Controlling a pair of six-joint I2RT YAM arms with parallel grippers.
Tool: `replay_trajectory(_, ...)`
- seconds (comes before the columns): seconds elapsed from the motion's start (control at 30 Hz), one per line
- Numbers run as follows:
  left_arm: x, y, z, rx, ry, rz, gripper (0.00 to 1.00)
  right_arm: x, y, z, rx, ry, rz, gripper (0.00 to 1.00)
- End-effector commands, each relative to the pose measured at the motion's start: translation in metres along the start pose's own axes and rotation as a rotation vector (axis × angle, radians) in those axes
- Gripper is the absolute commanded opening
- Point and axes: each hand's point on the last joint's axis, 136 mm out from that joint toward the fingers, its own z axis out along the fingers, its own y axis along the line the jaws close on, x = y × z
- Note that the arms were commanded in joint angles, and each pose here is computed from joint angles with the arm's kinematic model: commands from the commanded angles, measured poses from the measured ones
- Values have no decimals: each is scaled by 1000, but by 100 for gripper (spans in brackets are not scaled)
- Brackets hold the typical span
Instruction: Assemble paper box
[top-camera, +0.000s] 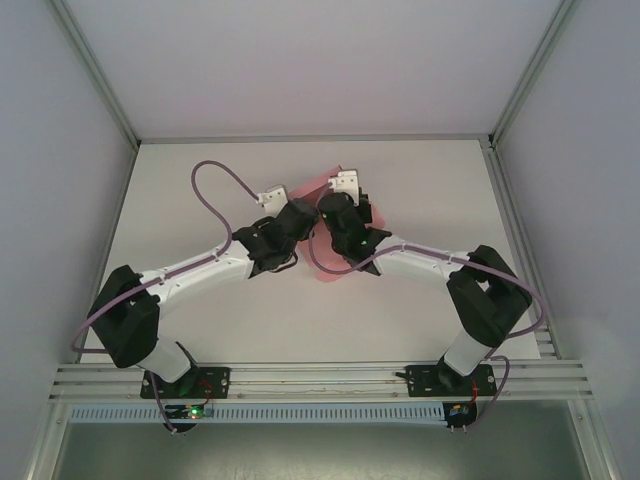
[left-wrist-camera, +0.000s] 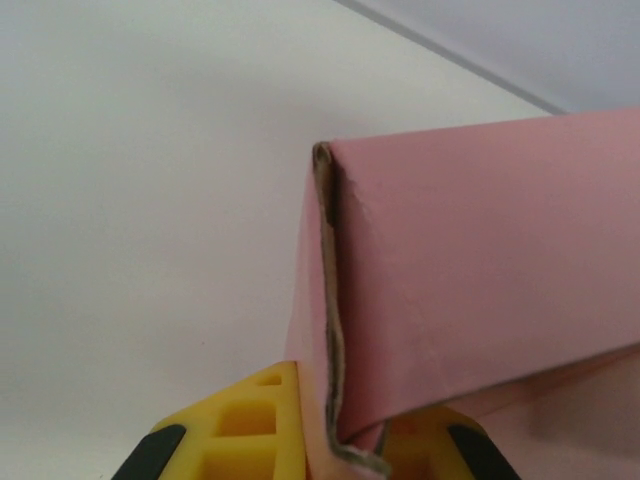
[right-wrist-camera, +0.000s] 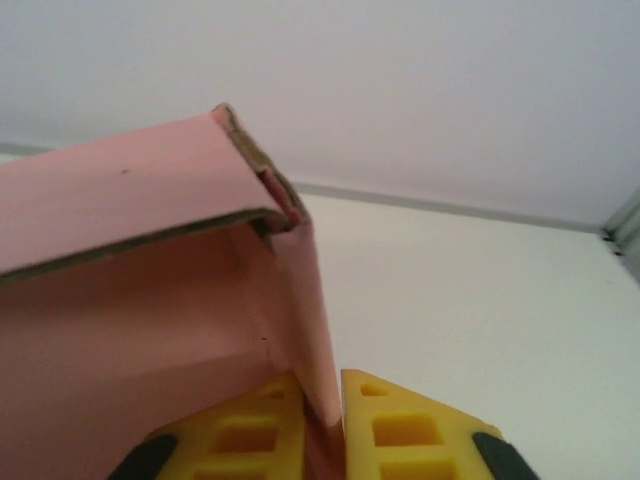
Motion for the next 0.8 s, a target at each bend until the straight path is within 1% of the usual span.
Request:
replay_trajectory(0.0, -9, 28, -5, -95, -41, -12, 0, -2, -25, 2, -33, -40, -11, 22)
replay_trajectory(0.07, -10, 27, -3, -69, -34, -8, 0, -9, -13, -12, -165, -64, -21, 33)
replay_trajectory(0.1, -10, 23, -1, -45, -27, 11, 0, -12, -4, -21, -255, -76, -26, 42)
replay_trajectory(0.17, -10, 19, 1, -19, -15, 49, 0, -16, 6, -41, -399, -98, -25, 48)
replay_trajectory(0.2, -11, 17, 2, -12, -14, 87, 0, -20, 12, -55, -482, -117, -26, 56)
replay_trajectory(0.27, -14, 20, 4, -26, -5, 120, 0, -27, 13, -78, -580, -153, -17, 64)
replay_trajectory(0.3, -14, 21, 6, -21, 10, 136, 0, -30, 13, -92, -635, -177, -22, 71)
replay_trajectory(0.33, -14, 24, 7, -24, 20, 136, 0, -33, 7, -101, -647, -195, -6, 76)
replay_trajectory(0.37, -14, 25, 9, -12, 32, 145, 0, -37, 1, -110, -656, -216, 12, 84)
replay_trajectory(0.4, -14, 24, 11, 8, 44, 166, 0, -40, -6, -117, -656, -237, 26, 94)
replay_trajectory(0.43, -14, 24, 12, 24, 53, 177, 0, -43, -16, -121, -637, -254, 50, 98)
replay_trajectory(0.53, -14, 10, 13, 135, 87, 300, 0, -45, -47, -130, -575, -290, 125, 98)
replay_trajectory(0.6, -10, -2, 11, 214, 142, 466, 0, -43, -69, -132, -527, -289, 195, 98)
replay_trajectory(0.67, 1, -9, 7, 288, 235, 661, 0, -38, -86, -134, -496, -277, 245, 98)
replay_trajectory(0.77, 11, -4, 5, 316, 335, 832, 0, -27, -110, -136, -440, -244, 309, 98)
